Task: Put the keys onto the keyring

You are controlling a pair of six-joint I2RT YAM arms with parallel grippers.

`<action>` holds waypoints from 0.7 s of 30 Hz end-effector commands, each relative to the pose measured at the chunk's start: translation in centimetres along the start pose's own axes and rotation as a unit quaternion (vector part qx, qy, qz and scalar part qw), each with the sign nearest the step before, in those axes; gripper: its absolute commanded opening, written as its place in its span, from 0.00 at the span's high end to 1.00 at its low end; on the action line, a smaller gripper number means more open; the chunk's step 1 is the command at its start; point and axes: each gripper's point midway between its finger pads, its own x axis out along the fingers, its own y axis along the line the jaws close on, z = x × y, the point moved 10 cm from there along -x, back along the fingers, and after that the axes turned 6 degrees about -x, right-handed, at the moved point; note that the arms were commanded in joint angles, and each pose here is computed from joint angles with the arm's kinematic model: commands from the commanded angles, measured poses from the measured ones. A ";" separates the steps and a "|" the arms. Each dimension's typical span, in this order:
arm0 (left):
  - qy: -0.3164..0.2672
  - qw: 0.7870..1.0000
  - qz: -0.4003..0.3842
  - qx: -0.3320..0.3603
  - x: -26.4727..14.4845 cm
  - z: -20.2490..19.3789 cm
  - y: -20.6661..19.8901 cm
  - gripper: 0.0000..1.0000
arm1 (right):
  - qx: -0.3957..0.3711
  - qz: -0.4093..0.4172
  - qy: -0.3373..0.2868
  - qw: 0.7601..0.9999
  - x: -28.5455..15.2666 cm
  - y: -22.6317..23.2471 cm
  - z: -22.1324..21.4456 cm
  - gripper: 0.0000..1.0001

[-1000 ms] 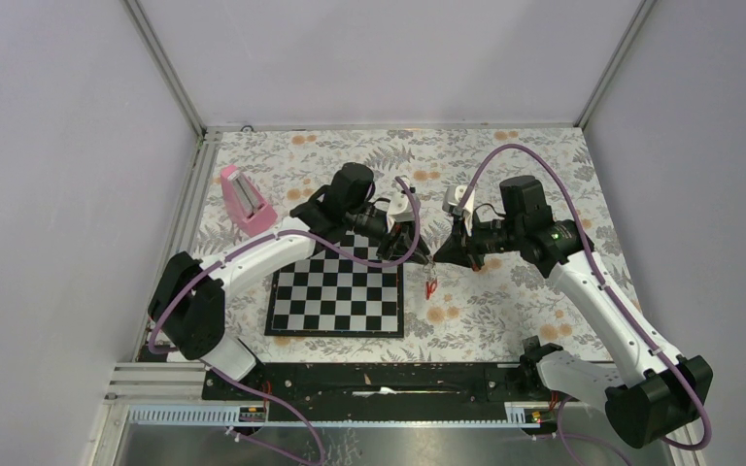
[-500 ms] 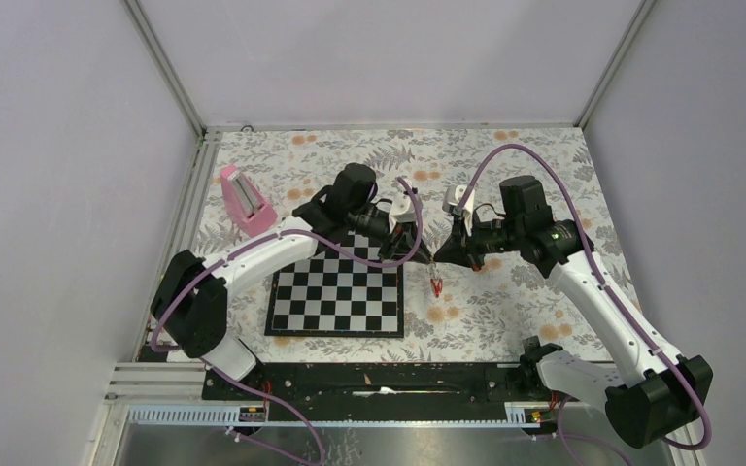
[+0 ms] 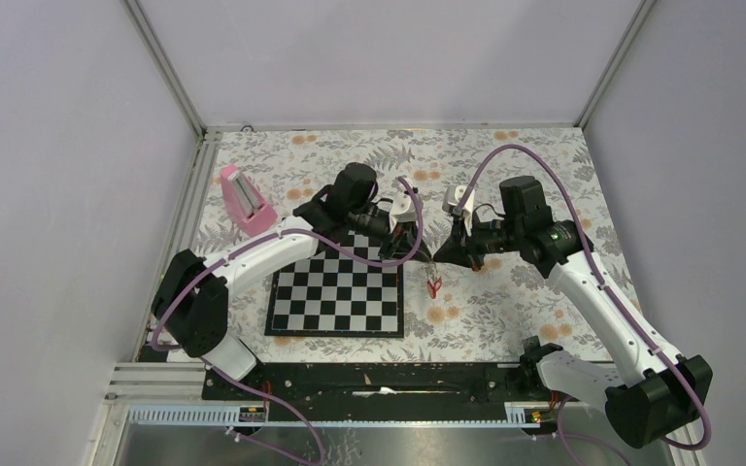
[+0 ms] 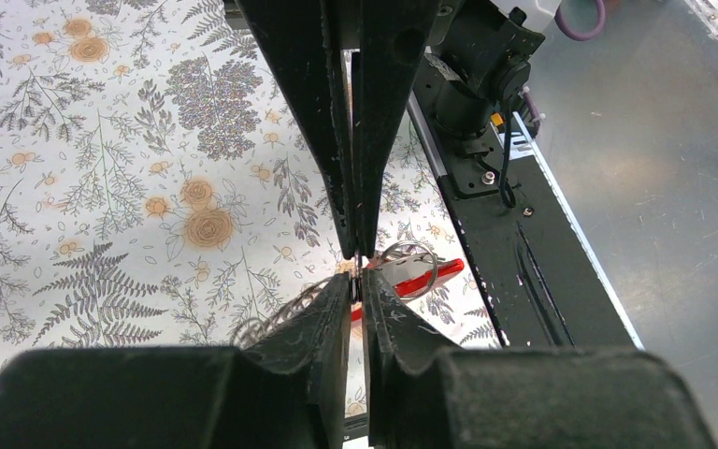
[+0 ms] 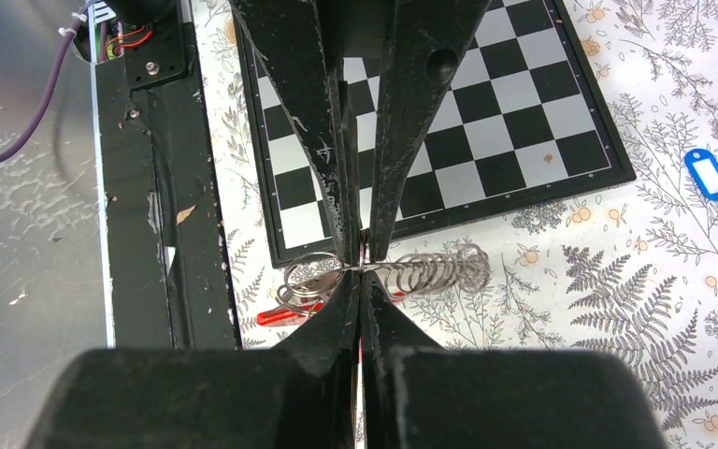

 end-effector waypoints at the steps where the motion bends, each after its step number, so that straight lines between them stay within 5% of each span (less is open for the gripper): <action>1: -0.021 0.999 -0.013 0.047 0.0 2.1 -0.2 0.85 | -0.015 0.001 -0.012 1.000 0.0 0.2 0.5 1.00; 6: -0.022 0.998 -0.013 0.052 -0.2 2.2 -0.3 0.86 | -0.014 0.000 -0.011 1.000 0.0 0.3 0.3 1.00; 12: -0.021 0.998 -0.017 0.049 -0.1 2.1 -0.3 1.00 | -0.013 -0.001 -0.010 1.000 0.0 0.3 0.2 1.00; 19: -0.017 0.998 -0.018 0.054 -0.4 1.4 -0.6 1.00 | -0.013 -0.005 -0.014 1.000 -0.2 0.3 0.6 0.99; 21: -0.020 0.998 -0.027 0.058 -0.8 1.1 -0.8 1.00 | -0.010 -0.011 -0.015 1.000 -0.2 0.4 0.5 0.87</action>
